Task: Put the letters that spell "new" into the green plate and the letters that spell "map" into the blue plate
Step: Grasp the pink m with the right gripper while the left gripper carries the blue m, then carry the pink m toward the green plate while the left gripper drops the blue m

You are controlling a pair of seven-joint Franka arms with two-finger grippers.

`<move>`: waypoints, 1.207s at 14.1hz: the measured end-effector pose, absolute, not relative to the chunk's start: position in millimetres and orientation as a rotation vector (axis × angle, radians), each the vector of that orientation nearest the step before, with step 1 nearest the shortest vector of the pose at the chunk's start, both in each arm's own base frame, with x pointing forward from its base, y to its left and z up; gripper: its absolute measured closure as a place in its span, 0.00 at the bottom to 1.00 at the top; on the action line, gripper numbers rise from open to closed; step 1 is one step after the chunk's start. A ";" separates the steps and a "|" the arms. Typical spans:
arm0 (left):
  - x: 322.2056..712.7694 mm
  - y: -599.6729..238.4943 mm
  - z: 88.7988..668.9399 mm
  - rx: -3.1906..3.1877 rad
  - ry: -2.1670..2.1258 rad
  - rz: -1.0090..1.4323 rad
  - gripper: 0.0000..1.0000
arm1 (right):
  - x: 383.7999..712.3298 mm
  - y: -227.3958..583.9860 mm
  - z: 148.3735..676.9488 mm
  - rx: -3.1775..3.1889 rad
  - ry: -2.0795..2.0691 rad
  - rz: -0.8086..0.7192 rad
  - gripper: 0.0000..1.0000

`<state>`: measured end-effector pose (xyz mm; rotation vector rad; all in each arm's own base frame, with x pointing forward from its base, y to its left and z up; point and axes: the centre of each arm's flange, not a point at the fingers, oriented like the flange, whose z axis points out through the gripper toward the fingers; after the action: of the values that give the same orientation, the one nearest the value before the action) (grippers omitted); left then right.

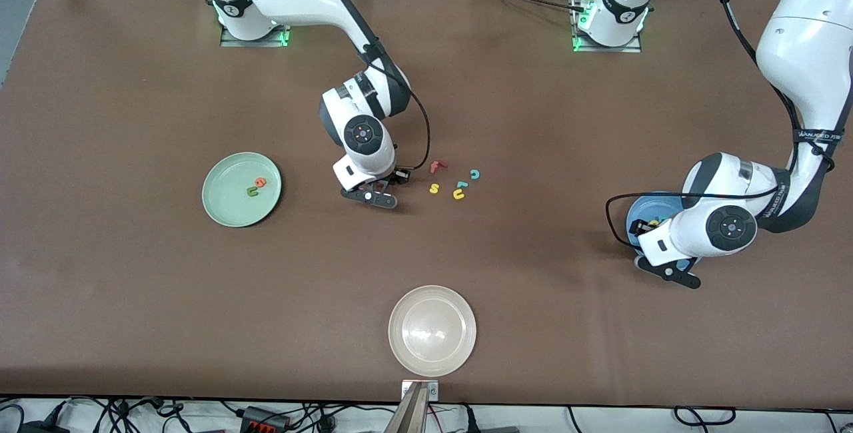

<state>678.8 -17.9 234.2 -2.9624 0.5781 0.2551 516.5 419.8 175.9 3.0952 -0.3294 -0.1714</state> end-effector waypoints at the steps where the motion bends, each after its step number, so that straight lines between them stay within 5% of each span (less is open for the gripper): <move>1: 680.9 -24.3 247.6 -2.961 0.588 0.230 0.00 | 516.6 419.8 176.0 3.095 -0.329 -0.171 0.63; 3: 683.5 -37.1 282.6 -2.956 0.592 0.212 0.00 | 517.3 419.9 176.8 3.097 -0.325 -0.169 0.73; 9: 677.4 -35.0 423.6 -2.964 0.453 0.288 0.00 | 534.6 406.4 197.0 3.095 -0.334 -0.146 0.73; 14: 656.7 -38.8 521.1 -3.074 0.356 0.205 0.00 | 594.1 270.5 258.7 2.987 -0.104 -0.296 0.73; 17: 639.0 -14.7 561.6 -3.155 0.176 0.169 0.00 | 603.4 185.0 281.2 2.973 0.001 -0.388 0.73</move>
<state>639.0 -14.7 561.6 -3.1554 0.1760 0.1691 603.4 185.0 281.2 2.9729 0.0010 -0.3882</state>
